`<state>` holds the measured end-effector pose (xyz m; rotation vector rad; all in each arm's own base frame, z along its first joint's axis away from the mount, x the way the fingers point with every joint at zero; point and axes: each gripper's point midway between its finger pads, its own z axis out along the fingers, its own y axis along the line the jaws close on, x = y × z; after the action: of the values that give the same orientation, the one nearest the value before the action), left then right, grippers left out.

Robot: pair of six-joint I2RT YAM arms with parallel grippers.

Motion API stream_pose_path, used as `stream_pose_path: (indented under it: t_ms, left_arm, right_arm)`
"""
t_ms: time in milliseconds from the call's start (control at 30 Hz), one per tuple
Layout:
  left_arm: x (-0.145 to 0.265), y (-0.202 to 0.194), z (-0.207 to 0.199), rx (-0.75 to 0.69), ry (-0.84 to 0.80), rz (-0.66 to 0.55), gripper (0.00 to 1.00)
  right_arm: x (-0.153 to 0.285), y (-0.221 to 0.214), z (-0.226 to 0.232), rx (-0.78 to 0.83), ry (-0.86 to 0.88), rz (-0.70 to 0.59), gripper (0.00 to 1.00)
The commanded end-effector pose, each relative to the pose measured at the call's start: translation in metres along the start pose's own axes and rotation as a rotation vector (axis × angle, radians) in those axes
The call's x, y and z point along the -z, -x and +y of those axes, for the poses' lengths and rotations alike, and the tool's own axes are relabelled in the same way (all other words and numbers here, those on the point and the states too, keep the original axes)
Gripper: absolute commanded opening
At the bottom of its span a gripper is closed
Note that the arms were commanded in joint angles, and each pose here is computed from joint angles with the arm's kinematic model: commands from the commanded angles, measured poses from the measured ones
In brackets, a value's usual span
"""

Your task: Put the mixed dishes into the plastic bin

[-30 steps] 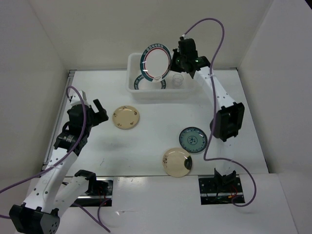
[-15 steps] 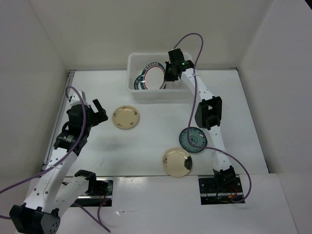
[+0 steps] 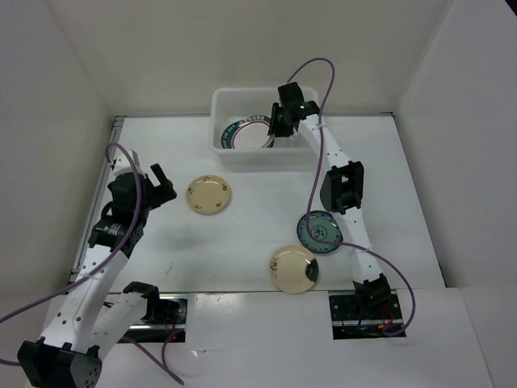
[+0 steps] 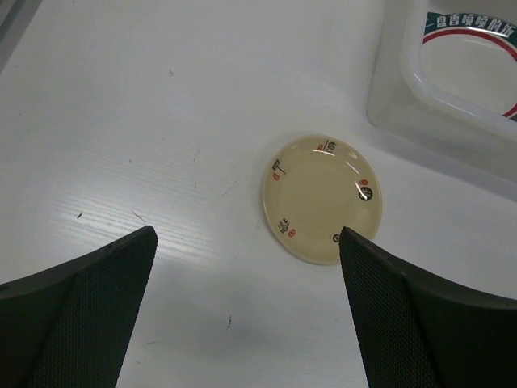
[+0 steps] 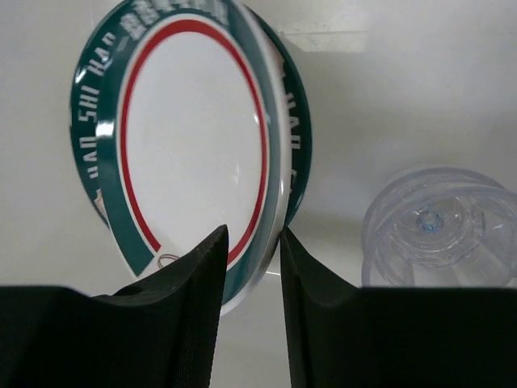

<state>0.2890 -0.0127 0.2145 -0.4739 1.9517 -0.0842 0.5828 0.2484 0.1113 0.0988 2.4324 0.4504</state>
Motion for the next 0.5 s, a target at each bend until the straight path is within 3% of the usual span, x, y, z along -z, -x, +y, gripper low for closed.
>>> stream_pose_path:
  t_ms: [0,200,333,467]
  left_arm:
    - [0.003,0.015,0.002,0.017,0.004,-0.061,1.0]
    - [0.003,0.015,0.002,0.017,0.004,-0.061,1.0]
    - [0.003,0.016,0.005,0.021,0.012,-0.064,1.0]
    - [0.003,0.016,0.005,0.021,0.012,-0.064,1.0]
  right_arm:
    - [-0.002,0.007,-0.002,0.004,-0.011,-0.026,0.38]
    - [0.0,0.01,0.001,0.005,0.002,-0.032,0.47]
    - [0.023,0.028,0.009,0.016,0.012,-0.078,0.51]
    - [0.076,0.055,0.034,0.047,0.092,-0.142,0.59]
